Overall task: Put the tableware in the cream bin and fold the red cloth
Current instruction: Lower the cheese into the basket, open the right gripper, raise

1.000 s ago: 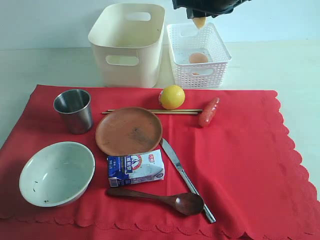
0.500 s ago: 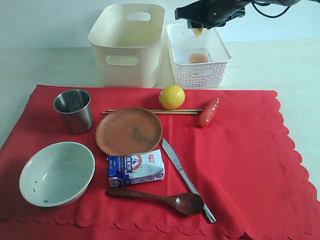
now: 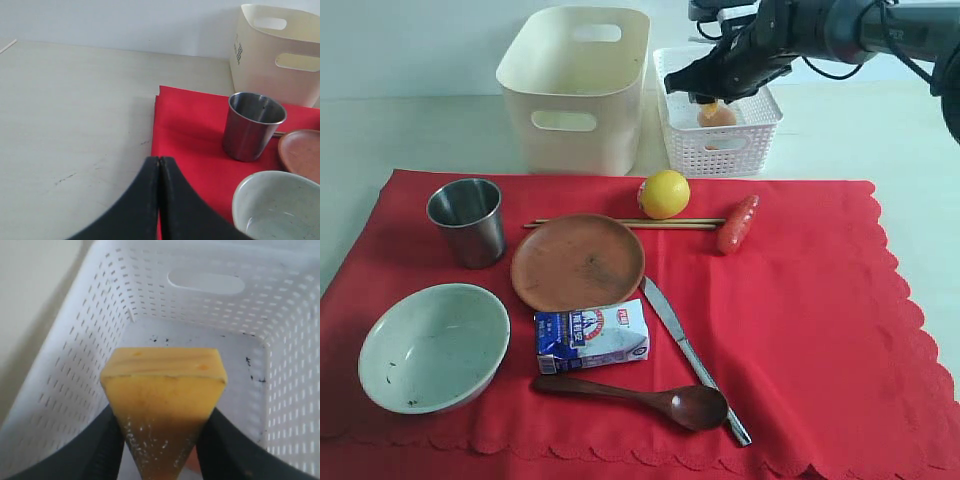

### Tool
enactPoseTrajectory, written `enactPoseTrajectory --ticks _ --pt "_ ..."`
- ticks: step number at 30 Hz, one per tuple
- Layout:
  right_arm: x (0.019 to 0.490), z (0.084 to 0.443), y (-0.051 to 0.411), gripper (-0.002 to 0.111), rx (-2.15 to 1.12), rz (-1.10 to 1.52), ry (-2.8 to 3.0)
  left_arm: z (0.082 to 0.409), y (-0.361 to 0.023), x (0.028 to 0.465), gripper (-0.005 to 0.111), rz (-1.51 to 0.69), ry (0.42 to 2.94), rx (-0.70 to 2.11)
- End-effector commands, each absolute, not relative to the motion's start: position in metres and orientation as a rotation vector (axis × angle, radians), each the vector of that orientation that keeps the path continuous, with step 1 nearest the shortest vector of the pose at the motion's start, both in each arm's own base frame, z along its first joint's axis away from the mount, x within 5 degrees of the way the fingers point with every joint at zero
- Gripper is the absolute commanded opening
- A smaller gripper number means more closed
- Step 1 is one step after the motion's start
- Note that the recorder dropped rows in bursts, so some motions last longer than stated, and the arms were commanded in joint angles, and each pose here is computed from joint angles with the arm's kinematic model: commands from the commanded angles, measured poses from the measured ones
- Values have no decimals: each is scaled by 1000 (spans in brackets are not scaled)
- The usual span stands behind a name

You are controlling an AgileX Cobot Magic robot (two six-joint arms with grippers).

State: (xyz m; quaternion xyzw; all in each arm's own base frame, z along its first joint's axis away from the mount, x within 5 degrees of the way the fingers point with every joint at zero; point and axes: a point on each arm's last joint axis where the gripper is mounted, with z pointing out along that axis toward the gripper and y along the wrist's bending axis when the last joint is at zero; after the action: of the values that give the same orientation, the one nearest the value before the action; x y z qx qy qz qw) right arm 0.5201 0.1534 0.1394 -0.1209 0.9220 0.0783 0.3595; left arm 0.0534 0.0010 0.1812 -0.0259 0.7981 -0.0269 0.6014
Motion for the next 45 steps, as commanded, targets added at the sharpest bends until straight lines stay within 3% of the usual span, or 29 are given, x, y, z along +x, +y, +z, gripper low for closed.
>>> enactPoseTrajectory --ticks 1,12,15,31,45 --pt "525 138 153 3 -332 189 2330 181 1 53 0 -67 1838 -66" --pt "520 141 153 60 -361 194 2384 181 1 53 0 -67 1838 -66" --pt "517 154 152 67 -366 197 2391 181 1 53 0 -67 1838 -66" --pt "472 263 143 69 -373 233 2488 181 1 53 0 -67 1838 -66" --pt "427 315 132 69 -379 243 2646 181 1 53 0 -67 1838 -66"
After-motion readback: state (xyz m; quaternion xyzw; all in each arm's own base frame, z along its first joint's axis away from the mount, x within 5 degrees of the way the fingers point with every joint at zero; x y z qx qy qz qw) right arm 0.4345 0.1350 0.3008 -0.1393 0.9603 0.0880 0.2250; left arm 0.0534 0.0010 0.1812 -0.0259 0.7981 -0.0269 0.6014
